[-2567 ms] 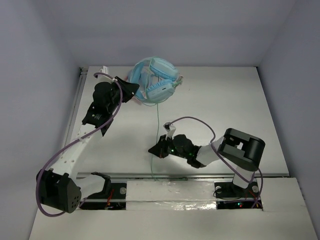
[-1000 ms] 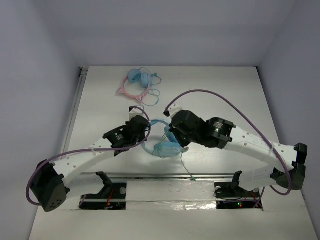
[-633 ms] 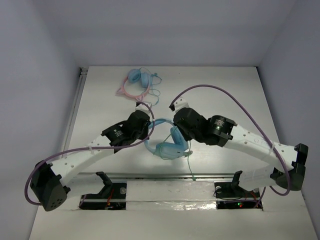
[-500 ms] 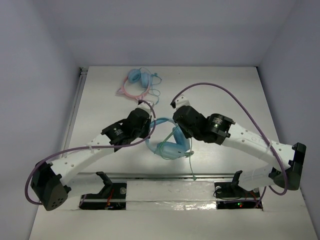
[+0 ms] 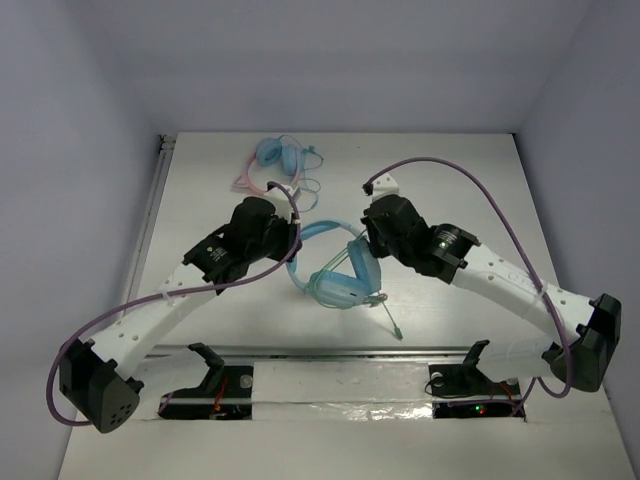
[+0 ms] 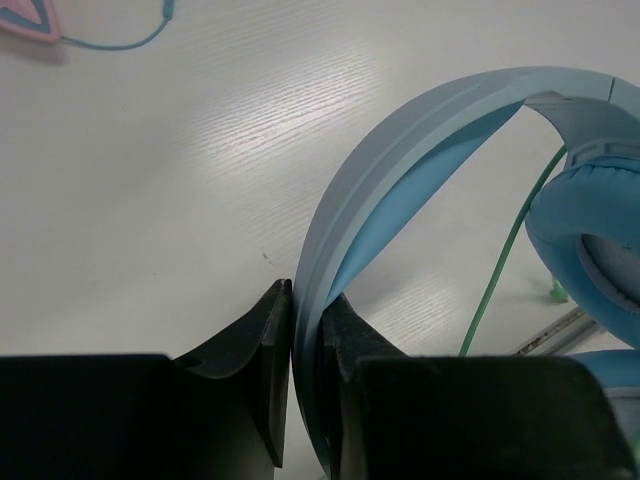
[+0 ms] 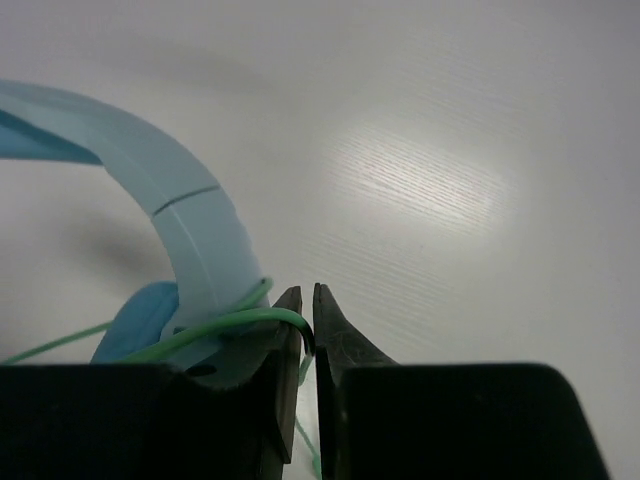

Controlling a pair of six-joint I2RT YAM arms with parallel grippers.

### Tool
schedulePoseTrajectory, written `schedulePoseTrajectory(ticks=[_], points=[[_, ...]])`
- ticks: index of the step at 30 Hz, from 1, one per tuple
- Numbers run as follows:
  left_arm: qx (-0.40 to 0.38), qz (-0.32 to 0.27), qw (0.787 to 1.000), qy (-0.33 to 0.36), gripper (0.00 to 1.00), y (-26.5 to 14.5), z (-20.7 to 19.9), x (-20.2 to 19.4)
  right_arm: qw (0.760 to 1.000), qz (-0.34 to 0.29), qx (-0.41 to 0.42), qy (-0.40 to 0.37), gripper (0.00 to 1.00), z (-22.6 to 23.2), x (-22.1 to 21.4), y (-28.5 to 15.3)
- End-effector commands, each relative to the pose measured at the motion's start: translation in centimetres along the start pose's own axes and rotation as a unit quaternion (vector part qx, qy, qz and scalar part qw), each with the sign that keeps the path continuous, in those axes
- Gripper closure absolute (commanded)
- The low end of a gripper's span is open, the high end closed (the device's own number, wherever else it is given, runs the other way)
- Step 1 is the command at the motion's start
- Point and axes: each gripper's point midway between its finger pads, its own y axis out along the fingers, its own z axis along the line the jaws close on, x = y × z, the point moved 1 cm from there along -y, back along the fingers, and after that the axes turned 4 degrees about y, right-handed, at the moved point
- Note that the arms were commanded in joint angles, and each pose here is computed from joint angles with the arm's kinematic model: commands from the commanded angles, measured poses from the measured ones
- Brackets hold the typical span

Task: Wrap the headphones

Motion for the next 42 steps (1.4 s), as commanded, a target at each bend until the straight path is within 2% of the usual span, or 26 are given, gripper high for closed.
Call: schedulePoseTrajectory(ticks=[1,6,8,9,10,13,17,22,35,38,42], points=[[-0.085,-0.036,0.995,0.023,1.0,-2.8,-2.4,2.5,0.996,-0.072,-0.005,0.061,0.86,-1.4,3.1,0.7],[-0.115,-0.058,0.992,0.01,1.0,-3.8,-2.7,3.7,0.99,-0.084,0.039,0.11,0.85,-1.6,1.9,1.3],[-0.114,-0.075,0.991,-0.007,1.0,-4.3,-2.2,4.5,0.982,-0.114,0.086,0.127,0.85,-0.5,2.6,0.8],[-0.125,-0.085,0.988,-0.011,1.0,-4.6,-2.4,5.0,0.981,-0.109,0.099,0.127,0.82,-0.3,1.1,1.2],[-0.13,-0.091,0.987,-0.014,1.0,-4.8,-2.6,5.3,0.971,-0.144,0.122,0.147,0.81,-0.1,2.4,0.4],[-0.128,-0.113,0.985,-0.032,1.0,-5.6,-2.6,6.7,0.952,-0.173,0.185,0.169,0.73,1.3,2.1,0.1],[-0.119,-0.133,0.983,-0.05,1.0,-6.2,-2.5,8.0,0.941,-0.172,0.228,0.183,0.71,2.7,0.6,0.9],[-0.133,-0.142,0.979,-0.062,1.0,-6.4,-3.1,8.7,0.932,-0.186,0.237,0.2,0.7,3.1,-0.5,2.3],[-0.137,-0.169,0.974,-0.065,1.0,-7.8,-3.5,11.2,0.939,-0.176,0.209,0.211,0.62,3.1,-2.2,5.9],[-0.141,-0.173,0.973,-0.067,1.0,-8.0,-3.7,11.6,0.94,-0.175,0.201,0.215,0.62,2.9,-2.5,6.5],[-0.142,-0.184,0.97,-0.072,1.0,-8.8,-3.8,12.3,0.935,-0.18,0.207,0.226,0.71,2.9,-2.7,6.4]])
